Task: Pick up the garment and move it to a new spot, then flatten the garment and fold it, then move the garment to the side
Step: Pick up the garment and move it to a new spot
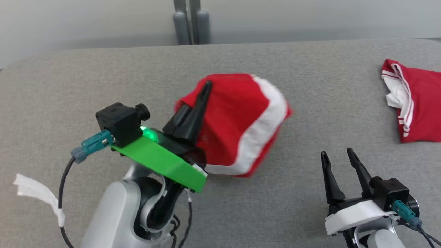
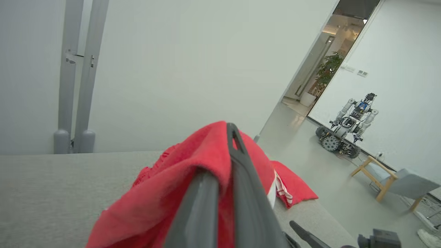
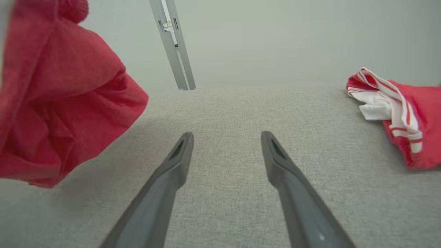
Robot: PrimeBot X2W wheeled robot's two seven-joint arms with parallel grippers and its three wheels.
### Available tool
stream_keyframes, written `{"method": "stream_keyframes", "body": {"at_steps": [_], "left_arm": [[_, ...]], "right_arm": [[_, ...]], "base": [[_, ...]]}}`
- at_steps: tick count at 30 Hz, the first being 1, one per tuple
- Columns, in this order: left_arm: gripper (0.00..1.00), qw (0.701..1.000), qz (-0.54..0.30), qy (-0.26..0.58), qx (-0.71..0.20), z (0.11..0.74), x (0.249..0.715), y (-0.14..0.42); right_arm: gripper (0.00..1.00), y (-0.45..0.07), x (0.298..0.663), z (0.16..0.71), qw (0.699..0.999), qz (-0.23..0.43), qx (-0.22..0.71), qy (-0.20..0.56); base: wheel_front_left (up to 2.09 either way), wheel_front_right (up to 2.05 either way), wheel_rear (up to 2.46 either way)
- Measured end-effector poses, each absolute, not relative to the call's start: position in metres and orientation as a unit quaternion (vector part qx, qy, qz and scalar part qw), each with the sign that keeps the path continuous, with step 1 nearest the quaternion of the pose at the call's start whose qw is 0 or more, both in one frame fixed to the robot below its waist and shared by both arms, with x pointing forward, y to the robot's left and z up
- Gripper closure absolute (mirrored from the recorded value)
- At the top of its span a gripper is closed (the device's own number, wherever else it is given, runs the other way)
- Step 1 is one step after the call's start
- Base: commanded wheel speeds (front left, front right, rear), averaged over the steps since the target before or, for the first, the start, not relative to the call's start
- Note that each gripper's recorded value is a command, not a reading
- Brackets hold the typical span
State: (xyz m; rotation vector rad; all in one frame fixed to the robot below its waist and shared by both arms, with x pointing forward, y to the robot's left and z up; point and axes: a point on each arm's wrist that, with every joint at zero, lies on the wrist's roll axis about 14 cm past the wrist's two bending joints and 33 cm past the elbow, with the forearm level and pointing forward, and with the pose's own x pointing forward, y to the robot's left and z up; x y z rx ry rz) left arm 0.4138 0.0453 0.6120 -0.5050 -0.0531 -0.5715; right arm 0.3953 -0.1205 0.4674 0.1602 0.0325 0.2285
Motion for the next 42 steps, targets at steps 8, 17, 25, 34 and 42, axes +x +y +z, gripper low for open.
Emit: {"method": "stream_keyframes", "body": {"at_steps": [8, 17, 25, 34, 42], "left_arm": [[1.00, 0.845, -0.291, -0.028, -0.448, 0.636, 0.397, -0.013], [1.00, 0.889, -0.110, 0.149, -0.418, 0.467, 0.422, 0.004], [0.24, 0.919, -0.056, 0.154, -0.360, 0.425, 0.423, 0.054], [0.00, 0.963, -0.101, 0.042, -0.248, 0.481, 0.405, 0.070], [0.00, 0.986, -0.057, 0.006, -0.159, 0.487, 0.353, 0.118]], "right_arm": [[0.00, -0.169, 0.373, 0.475, 0.996, 0.040, 0.077, 0.005], [0.00, -0.209, 0.353, 0.474, 0.996, -0.025, 0.081, 0.005], [0.00, -0.207, 0.355, 0.470, 0.997, -0.022, 0.074, 0.012], [0.00, -0.194, 0.354, 0.485, 0.999, 0.005, 0.051, -0.010], [0.00, -0.193, 0.346, 0.497, 0.999, 0.018, 0.034, -0.028]], "base": [[0.00, 0.00, 0.00], [0.00, 0.00, 0.00], [0.00, 0.00, 0.00], [0.00, 0.00, 0.00], [0.00, 0.00, 0.00]]}}
